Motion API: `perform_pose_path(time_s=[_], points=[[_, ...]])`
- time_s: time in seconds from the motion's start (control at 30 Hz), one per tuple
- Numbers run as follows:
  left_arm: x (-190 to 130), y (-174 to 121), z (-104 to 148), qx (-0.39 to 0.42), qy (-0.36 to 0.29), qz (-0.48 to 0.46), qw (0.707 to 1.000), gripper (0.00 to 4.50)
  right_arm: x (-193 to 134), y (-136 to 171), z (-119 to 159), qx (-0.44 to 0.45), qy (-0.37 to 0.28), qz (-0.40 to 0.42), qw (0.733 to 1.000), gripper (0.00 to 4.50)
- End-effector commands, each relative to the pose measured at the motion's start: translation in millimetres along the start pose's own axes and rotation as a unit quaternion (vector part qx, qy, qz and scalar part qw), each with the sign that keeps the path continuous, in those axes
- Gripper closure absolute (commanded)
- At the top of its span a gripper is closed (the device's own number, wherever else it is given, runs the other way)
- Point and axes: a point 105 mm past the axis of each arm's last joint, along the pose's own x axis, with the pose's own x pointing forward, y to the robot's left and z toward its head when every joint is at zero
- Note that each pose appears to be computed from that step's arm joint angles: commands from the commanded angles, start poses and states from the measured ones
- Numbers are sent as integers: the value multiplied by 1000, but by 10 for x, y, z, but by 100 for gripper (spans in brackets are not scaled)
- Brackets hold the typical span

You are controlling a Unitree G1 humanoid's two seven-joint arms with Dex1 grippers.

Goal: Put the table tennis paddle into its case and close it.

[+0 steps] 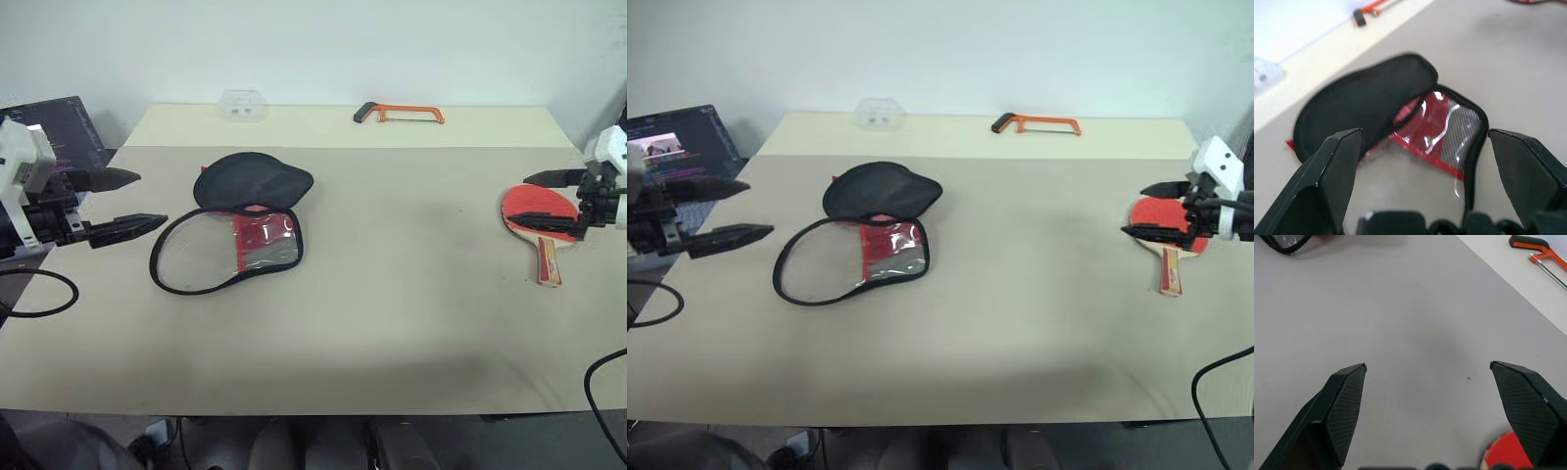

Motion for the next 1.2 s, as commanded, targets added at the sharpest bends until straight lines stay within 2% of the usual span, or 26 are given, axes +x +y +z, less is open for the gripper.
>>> perform_pose_path(time_s=[0.03, 0.23, 0.4, 0.53, 0.73, 0.87, 1.2], points=[[-97, 22, 172, 30, -10, 17, 999, 0, -26, -9, 168, -26, -19, -6, 999, 5], [-59, 49, 124, 24, -4, 44, 999, 0, 9, -16, 155, -23, -26, -8, 999, 5], [62, 347, -221, 34, 63, 154, 986, 0, 17, -6, 128, -26, -29, -9, 999, 5], [109, 536, -315, -42, 51, 245, 967, 0, 38, -24, 94, -23, -34, -20, 999, 5], [-20, 608, -662, -133, 96, 328, 930, 0, 76, 44, 52, -19, -32, -11, 999, 5], [-49, 550, -883, -168, 127, 352, 912, 0, 99, 58, 72, -21, -31, -4, 999, 5], [435, 120, -1392, -251, 162, 317, 900, 0, 116, 18, 112, -29, -25, -6, 999, 5]])
